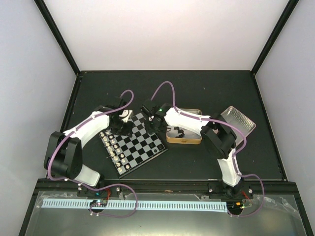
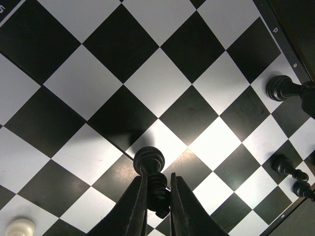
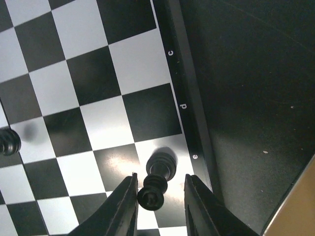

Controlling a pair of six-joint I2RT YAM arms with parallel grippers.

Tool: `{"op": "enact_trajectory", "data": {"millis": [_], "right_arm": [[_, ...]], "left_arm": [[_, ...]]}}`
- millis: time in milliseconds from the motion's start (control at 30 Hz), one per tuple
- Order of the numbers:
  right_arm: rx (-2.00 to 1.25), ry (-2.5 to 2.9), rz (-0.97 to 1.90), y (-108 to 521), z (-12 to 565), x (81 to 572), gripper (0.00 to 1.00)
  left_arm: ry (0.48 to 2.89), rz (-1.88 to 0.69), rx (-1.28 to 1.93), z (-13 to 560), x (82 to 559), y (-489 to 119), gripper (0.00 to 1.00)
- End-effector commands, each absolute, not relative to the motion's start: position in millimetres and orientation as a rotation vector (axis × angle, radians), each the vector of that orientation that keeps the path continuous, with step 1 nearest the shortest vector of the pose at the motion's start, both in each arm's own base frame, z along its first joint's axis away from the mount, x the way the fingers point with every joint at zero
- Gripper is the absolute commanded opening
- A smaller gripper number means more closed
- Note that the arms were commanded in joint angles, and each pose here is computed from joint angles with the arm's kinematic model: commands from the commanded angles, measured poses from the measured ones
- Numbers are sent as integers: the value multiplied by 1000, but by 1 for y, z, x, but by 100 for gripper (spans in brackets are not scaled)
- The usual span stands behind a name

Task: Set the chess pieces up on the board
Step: Move the chess piece to the chessboard.

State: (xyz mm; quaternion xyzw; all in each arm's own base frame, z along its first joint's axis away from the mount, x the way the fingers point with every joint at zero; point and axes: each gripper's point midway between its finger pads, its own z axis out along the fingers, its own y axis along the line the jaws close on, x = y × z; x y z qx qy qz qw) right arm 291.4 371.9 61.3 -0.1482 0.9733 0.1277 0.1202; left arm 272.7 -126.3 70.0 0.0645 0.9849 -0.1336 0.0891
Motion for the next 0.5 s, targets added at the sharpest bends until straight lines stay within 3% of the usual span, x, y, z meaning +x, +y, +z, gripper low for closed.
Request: {"op": "enact_trajectory", "data": {"millis": [0,167,467], "right_arm": [[-413,2819,375,380,64,300,24],[-409,2816,388,384,63,301,11],[-384,2771,339,388,62,318,8]], "left_arm": [[2896,-426,174,78,276,-126,7],[2893,-426,172,79,276,-125,6],[2899,-423,169,77,273,-123,7]]}}
